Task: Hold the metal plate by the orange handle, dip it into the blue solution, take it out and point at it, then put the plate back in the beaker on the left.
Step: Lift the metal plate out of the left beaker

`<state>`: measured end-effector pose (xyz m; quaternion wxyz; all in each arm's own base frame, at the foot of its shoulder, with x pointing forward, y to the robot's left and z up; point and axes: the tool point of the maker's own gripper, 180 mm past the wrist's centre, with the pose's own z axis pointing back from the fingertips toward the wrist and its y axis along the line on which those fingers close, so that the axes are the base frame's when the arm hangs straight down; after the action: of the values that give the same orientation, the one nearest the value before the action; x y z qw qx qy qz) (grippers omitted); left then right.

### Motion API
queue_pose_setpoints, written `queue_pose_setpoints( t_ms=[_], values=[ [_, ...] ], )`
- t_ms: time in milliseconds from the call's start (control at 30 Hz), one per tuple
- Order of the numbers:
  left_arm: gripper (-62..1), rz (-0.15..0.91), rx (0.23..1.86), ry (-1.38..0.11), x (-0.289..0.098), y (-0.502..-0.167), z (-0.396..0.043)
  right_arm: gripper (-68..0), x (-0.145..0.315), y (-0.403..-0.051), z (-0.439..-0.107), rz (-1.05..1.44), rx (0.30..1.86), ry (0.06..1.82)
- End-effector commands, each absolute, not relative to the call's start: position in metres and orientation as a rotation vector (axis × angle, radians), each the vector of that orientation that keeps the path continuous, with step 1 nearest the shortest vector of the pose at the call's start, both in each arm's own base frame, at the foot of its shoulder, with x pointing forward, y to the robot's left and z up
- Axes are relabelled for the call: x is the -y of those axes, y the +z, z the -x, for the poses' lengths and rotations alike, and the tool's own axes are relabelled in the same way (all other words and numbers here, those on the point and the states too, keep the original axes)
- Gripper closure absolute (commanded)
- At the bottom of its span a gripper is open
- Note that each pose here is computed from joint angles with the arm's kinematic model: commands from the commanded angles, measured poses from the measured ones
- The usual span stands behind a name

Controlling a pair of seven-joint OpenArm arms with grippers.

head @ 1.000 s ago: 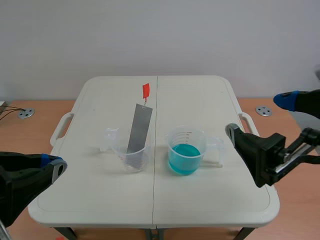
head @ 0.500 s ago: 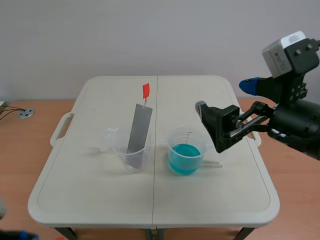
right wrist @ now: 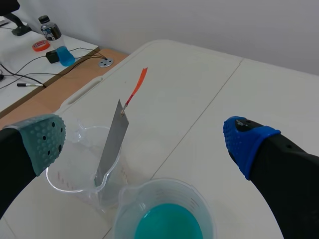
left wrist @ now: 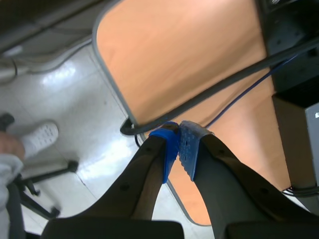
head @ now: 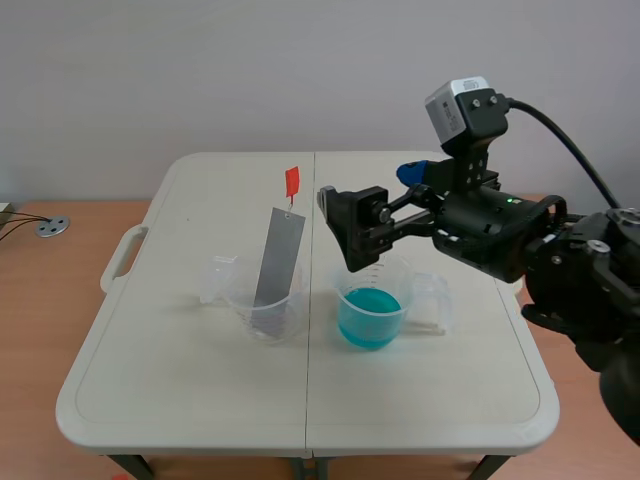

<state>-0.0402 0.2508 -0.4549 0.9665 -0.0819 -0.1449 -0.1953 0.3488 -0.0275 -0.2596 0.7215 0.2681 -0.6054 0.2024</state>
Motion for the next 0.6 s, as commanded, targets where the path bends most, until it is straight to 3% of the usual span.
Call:
queue_pose_setpoints(
  t_ms=[0, 267, 567],
  values=[
    [-1.9, 0.182, 0.334, -0.370, -0.242, -0.455, 0.035, -66.3, 0.023, -0.246, -0.359, -0.614, 1.379, 0.437],
    [-1.8, 0.156, 0.213, -0.362, -0.241, -0.486, 0.083, -66.3, -0.005, -0.255, -0.382, -0.668, 1.342, 0.418],
    [-1.8, 0.219, 0.228, -0.382, -0.221, -0.488, 0.108, -66.3, -0.022, -0.260, -0.407, -0.728, 1.306, 0.347]
  ],
)
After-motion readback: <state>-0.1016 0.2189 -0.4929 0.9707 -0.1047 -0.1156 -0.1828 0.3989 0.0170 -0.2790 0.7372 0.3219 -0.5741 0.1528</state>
